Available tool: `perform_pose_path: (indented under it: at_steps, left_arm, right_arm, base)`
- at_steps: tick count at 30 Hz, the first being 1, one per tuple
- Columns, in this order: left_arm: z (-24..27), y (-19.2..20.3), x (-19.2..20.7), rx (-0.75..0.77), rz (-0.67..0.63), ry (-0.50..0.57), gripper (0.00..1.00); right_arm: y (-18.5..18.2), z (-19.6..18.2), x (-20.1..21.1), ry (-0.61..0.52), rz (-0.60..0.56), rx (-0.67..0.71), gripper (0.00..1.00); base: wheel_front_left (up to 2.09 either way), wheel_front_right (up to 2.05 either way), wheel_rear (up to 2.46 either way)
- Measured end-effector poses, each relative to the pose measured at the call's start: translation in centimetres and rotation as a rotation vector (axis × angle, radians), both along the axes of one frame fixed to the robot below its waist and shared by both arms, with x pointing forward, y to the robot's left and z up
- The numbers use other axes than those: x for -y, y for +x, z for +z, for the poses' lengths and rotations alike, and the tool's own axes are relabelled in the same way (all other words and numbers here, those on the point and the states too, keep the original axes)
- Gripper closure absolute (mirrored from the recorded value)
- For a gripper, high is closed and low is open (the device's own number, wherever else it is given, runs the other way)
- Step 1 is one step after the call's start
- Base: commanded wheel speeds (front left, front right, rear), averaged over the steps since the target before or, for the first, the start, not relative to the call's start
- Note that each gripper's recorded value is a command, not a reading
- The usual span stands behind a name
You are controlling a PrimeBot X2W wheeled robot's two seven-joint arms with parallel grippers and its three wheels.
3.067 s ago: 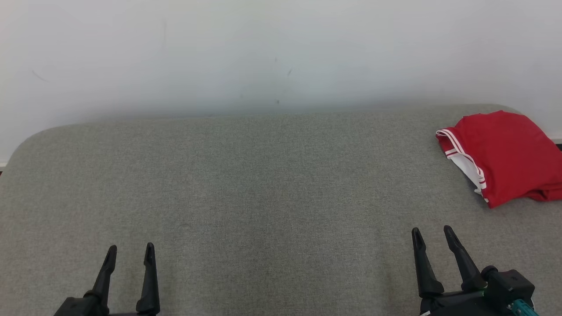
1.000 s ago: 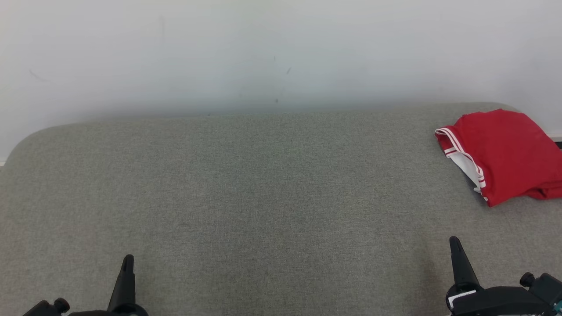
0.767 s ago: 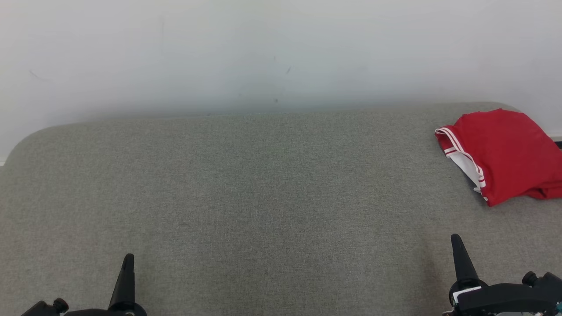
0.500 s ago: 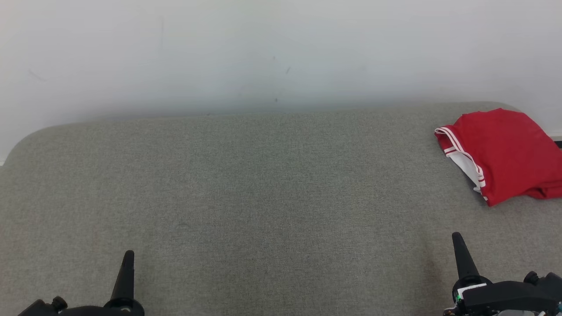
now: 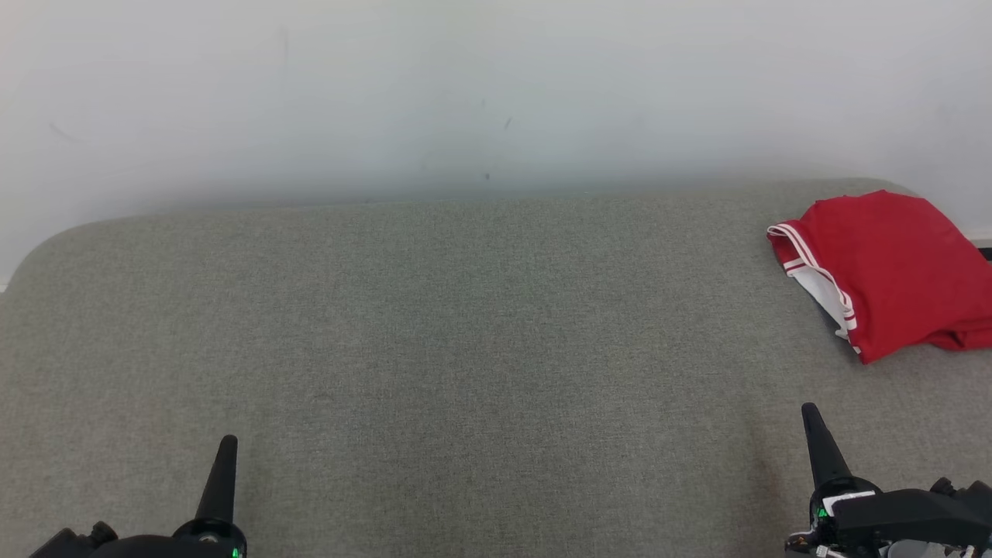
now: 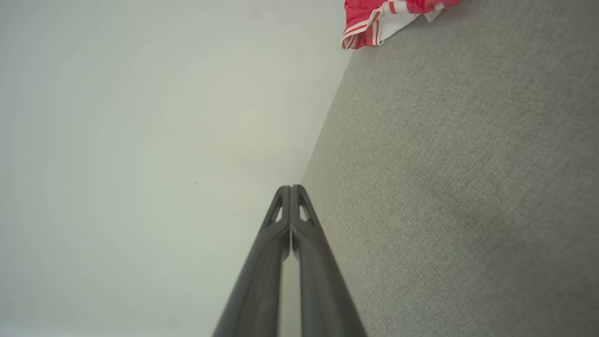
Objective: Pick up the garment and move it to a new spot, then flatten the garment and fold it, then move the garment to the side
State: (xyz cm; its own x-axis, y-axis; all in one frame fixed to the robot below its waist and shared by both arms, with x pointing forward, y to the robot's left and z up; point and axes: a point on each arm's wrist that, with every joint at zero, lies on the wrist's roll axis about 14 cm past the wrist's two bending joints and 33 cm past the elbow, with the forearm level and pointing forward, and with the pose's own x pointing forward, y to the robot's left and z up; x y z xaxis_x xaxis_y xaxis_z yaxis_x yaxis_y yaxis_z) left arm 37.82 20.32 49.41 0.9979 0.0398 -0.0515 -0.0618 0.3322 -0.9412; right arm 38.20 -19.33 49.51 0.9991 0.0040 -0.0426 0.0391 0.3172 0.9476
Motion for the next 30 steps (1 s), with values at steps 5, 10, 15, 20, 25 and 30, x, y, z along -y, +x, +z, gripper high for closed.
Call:
perform_pose_path:
  at_steps: [5, 10, 15, 20, 25, 30]
  left_arm:
    - [0.14, 0.14, 0.04, 0.005, -0.002, -0.037, 1.0]
    - [0.15, 0.22, 0.09, 0.007, -0.005, -0.084, 1.0]
    - [0.18, 0.29, 0.15, 0.009, -0.01, -0.121, 1.0]
    - [0.38, 0.48, 0.23, 0.016, -0.014, -0.162, 1.0]
    - [0.55, 0.63, 0.28, 0.023, -0.018, -0.201, 1.0]
    - [0.61, 0.68, 0.3, 0.027, -0.02, -0.236, 1.0]
  right_arm:
    - [0.07, 0.08, 0.08, 0.031, -0.002, 0.002, 1.0]
    - [0.11, 0.14, 0.15, 0.074, -0.003, 0.003, 1.0]
    - [0.18, 0.24, 0.26, 0.114, -0.007, 0.006, 1.0]
    - [0.27, 0.39, 0.34, 0.149, -0.008, 0.011, 1.0]
    - [0.42, 0.63, 0.44, 0.188, -0.01, 0.019, 1.0]
    - [0.5, 0.77, 0.51, 0.218, -0.011, 0.023, 1.0]
  base:
    - [0.0, 0.0, 0.0]
    - [0.0, 0.0, 0.0]
    - [0.0, 0.0, 0.0]
    - [0.0, 0.0, 0.0]
    - [0.0, 0.0, 0.0]
    - [0.0, 0.0, 0.0]
